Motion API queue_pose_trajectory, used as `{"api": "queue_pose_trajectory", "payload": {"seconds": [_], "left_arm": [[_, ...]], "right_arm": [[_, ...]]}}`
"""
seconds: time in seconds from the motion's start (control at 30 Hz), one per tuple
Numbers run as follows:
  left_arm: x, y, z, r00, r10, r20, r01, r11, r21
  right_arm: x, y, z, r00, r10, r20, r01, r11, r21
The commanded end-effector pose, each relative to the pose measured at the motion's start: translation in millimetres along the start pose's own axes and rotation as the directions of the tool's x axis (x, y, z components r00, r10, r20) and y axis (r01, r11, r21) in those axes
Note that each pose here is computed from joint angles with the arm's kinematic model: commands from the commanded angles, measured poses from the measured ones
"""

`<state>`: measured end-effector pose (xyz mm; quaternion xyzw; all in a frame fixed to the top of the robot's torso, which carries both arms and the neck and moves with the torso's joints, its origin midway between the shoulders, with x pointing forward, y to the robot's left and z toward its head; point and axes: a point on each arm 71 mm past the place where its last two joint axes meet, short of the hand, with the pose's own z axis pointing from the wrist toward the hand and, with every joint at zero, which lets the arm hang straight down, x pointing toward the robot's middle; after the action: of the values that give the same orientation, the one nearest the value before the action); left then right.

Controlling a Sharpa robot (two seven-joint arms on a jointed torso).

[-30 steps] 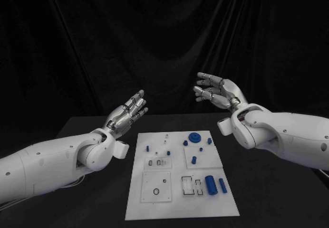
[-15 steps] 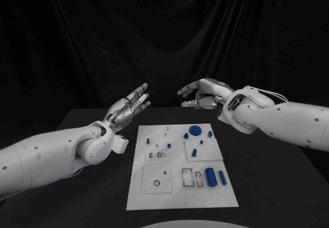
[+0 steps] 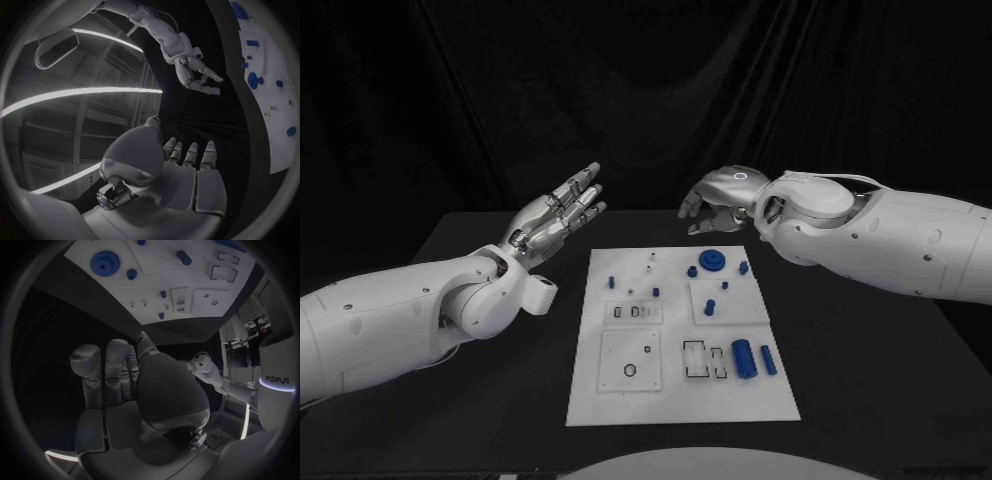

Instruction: Assemble the parts on the task board

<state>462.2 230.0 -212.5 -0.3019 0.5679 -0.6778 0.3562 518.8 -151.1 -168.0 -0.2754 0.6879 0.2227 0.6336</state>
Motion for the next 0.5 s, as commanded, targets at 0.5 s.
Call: {"api": "queue_pose_trajectory", "payload": {"seconds": [0.5], "left_arm": [[-2.3, -6.9, -1.9, 1.000, -0.011, -0.019, 0.013, 0.997, 0.077]], "right_arm": [[47.6, -1.9, 7.5, 0.981, -0.066, -0.183, 0.077, 0.996, 0.049]]}}
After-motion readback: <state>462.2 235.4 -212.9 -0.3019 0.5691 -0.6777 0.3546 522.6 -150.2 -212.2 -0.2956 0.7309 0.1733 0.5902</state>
